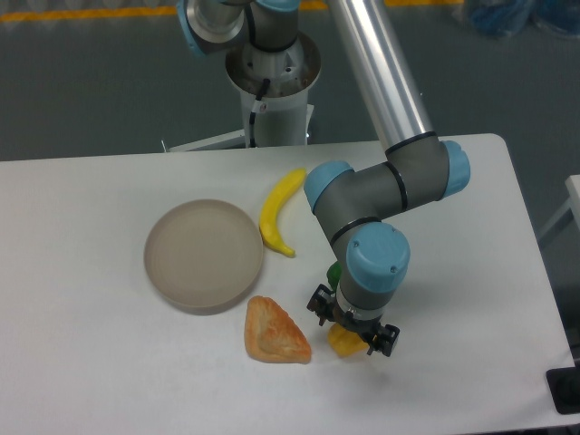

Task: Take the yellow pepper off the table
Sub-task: 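Lower the open gripper over the yellow pepper and close on it, then lift the held yellow pepper up and away from the table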

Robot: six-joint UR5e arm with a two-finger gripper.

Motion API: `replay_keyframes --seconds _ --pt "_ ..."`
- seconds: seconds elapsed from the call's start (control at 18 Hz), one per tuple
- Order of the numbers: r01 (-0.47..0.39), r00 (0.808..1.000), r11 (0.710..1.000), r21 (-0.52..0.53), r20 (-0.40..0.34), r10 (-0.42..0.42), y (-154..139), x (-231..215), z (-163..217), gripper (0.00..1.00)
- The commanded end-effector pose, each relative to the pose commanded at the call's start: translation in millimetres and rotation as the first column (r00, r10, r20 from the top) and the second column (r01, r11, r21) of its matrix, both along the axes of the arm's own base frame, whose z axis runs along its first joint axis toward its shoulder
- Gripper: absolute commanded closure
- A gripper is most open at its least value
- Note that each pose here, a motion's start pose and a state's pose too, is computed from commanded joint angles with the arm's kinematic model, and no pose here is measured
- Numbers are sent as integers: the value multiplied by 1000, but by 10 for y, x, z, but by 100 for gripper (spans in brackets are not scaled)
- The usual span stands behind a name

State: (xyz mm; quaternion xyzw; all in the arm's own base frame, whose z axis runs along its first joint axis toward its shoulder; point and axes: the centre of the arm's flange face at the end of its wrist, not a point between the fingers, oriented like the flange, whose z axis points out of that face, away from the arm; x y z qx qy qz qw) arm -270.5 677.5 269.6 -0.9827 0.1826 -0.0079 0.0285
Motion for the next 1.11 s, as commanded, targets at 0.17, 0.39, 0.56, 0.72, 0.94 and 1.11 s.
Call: replay_keyframes --seconds 0.17,0.39,0.56,0.72,0.94,1.11 --pt "6 1000 1000 -24 3 -6 -3 41 -112 0" --pt "15 1000 999 -37 -4 -15 18 27 -168 40" --pt "21 1000 999 -27 -3 -21 28 27 -125 91" --pt "19 1000 1000 -17 -10 -20 20 19 -35 91" --pt "0 999 999 34 -41 2 -16 -99 391 91" --pt "-28 999 999 24 -32 29 -174 -293 686 91"
